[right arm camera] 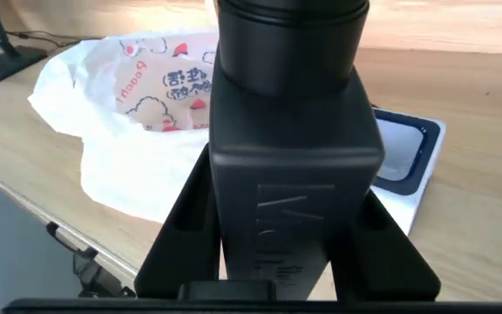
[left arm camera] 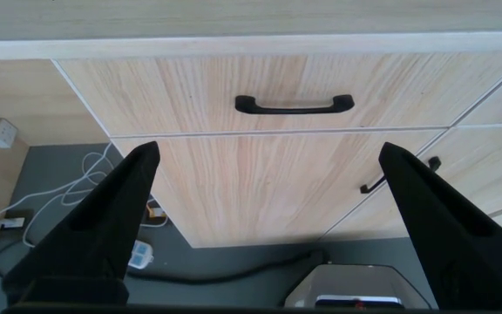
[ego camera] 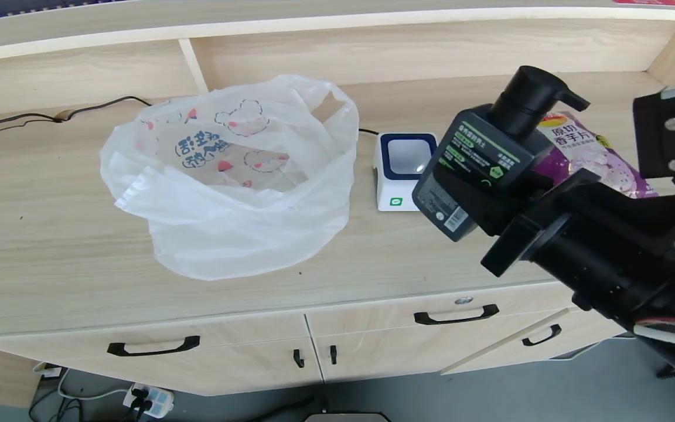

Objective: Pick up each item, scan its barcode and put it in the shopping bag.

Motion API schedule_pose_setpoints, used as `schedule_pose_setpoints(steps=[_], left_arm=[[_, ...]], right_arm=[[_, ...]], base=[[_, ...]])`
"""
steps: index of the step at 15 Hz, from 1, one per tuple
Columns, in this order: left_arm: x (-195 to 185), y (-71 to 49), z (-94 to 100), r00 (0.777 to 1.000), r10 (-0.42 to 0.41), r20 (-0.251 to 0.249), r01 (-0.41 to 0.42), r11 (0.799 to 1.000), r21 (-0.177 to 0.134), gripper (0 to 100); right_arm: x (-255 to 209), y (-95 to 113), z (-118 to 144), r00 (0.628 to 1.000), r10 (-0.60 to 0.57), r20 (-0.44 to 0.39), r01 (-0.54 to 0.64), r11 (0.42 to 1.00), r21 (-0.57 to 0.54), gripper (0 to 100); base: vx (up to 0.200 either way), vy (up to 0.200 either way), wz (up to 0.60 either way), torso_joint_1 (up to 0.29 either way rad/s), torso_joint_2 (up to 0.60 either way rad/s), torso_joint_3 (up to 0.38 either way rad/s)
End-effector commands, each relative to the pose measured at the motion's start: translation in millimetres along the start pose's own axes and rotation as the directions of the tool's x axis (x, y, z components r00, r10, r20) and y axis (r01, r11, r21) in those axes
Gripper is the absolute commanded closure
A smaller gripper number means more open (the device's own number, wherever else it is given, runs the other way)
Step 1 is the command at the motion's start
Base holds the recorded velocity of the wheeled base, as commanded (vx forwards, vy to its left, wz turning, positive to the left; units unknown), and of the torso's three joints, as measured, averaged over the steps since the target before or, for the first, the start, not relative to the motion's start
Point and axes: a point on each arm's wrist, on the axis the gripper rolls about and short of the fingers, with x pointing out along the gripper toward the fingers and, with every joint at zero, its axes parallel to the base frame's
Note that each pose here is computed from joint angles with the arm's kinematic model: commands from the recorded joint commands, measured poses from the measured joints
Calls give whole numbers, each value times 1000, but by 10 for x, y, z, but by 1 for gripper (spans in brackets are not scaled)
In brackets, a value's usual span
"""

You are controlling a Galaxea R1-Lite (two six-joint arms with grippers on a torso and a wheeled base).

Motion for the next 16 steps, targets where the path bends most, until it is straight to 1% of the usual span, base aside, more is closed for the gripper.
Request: schedule_pose_setpoints(steps=[1, 2, 3, 4, 5, 6, 7, 8, 9, 10, 11, 12, 13, 14, 15, 16], left_arm=[[1, 0, 1, 1000, 1, -1, -1, 1000, -1, 0], [1, 0, 1, 1000, 1, -1, -1, 1000, -1, 0], [1, 0, 1, 1000, 0, -1, 0, 1000, -1, 0], [1, 0, 1, 1000, 1, -1, -1, 1000, -1, 0], [1, 0, 1, 1000, 1, -1, -1, 1000, -1, 0], [1, 0, 1, 1000, 1, -1, -1, 1000, -1, 0], [1, 0, 1, 1000, 1, -1, -1, 1000, -1, 0], [1, 0, 1, 1000, 0, -1, 0, 1000, -1, 0], [1, 0, 1, 1000, 1, -1, -1, 1000, -1, 0], [1, 0, 1, 1000, 1, -1, -1, 1000, -1, 0], [1, 0, 1, 1000, 1, -1, -1, 1000, -1, 0], [1, 0, 1, 1000, 1, -1, -1, 1000, -1, 0], [1, 0, 1, 1000, 1, -1, -1, 1000, -1, 0], [1, 0, 1, 1000, 1, -1, -1, 1000, -1, 0], [1, 0, 1, 1000, 1, -1, -1, 1000, -1, 0], [1, 0, 1, 1000, 1, -1, -1, 1000, -1, 0]], right_arm=[[461, -129, -89, 999, -42, 13, 43, 992, -117, 100], [637, -99, -56, 997, 52, 57, -39, 976, -212, 100], [730, -61, -116, 985, 164, 63, -137, 942, -307, 100], [762, -58, -163, 976, 208, 58, -174, 917, -359, 100], [812, -201, -259, 972, 228, 54, -176, 862, -476, 100], [844, -367, -229, 950, 303, 77, -197, 770, -607, 100], [886, -473, -200, 926, 366, 92, -207, 697, -687, 100], [916, -619, -208, 886, 455, 95, -222, 593, -774, 100], [898, -730, -228, 888, 452, 83, -211, 562, -800, 100], [917, -886, -206, 902, 421, 89, -175, 547, -818, 100], [1007, -1029, -126, 903, 412, 120, -131, 530, -838, 100], [1080, -1082, -146, 898, 423, 124, -129, 521, -844, 100], [1224, -1193, -208, 884, 447, 135, -124, 502, -856, 100], [1273, -1369, -140, 892, 425, 155, -85, 493, -866, 100], [1327, -1430, -80, 895, 412, 171, -60, 492, -868, 100], [1386, -1450, -144, 896, 413, 161, -72, 494, -866, 100]], base=[[0, 0, 0, 0, 0, 0], [0, 0, 0, 0, 0, 0], [0, 0, 0, 0, 0, 0], [0, 0, 0, 0, 0, 0], [0, 0, 0, 0, 0, 0], [0, 0, 0, 0, 0, 0], [0, 0, 0, 0, 0, 0], [0, 0, 0, 0, 0, 0], [0, 0, 0, 0, 0, 0], [0, 0, 0, 0, 0, 0], [0, 0, 0, 0, 0, 0], [0, 0, 0, 0, 0, 0], [0, 0, 0, 0, 0, 0], [0, 0, 0, 0, 0, 0], [0, 0, 0, 0, 0, 0], [0, 0, 0, 0, 0, 0]])
